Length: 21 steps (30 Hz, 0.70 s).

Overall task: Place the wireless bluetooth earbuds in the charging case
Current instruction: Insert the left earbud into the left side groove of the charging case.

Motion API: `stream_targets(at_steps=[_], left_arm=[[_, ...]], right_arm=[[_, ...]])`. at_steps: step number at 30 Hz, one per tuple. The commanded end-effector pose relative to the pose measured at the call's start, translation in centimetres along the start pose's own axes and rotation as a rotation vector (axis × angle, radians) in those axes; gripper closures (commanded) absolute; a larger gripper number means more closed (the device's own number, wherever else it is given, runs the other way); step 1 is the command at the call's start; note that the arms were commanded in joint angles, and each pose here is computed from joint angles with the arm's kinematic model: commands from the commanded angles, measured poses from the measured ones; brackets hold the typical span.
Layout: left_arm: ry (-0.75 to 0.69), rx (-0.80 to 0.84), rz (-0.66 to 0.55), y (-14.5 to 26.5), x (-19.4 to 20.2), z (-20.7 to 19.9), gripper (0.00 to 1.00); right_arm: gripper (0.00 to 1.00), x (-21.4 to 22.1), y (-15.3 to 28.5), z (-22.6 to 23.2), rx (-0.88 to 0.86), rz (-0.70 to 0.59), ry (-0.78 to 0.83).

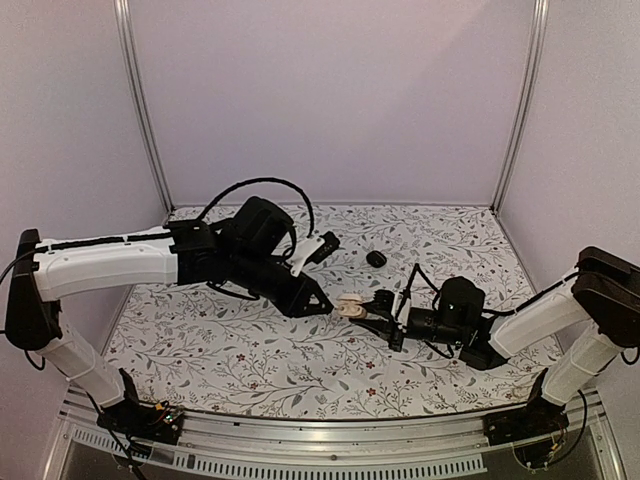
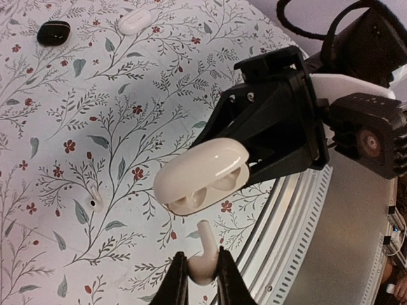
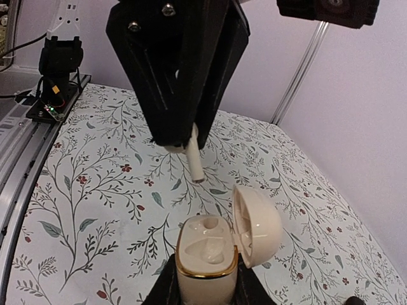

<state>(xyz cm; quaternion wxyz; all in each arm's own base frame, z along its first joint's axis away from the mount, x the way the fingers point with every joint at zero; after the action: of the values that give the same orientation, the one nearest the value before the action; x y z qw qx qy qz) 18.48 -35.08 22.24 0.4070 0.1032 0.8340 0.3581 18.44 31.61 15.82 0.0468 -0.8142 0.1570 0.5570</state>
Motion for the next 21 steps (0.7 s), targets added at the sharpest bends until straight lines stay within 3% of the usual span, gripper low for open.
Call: stream_targets(at_steps=[1, 21], left_arm=[[0.016, 0.001, -0.026, 0.32, -0.96, 0.53, 0.96], [0.048, -0.012, -0.038, 1.3, -0.76, 0.99, 0.96]], right_arm=[[1.0, -0.46, -0.28, -0.17, 0.016, -0.021, 0.015], [1.0, -0.72, -0.25, -0.1, 0.011, -0.024, 0.026]])
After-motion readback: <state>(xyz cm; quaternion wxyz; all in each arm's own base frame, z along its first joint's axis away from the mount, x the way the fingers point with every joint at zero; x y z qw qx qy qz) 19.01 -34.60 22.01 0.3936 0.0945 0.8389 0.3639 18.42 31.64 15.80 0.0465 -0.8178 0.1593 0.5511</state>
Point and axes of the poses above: each gripper's point midway between its finger pads, its own y axis back along the fingers, its own z axis along the line the jaws close on, x = y × z, the point moved 5 cm from there along y, back along the fingers, and after that the axes turned 1 degree about y, right-handed, at the moved point
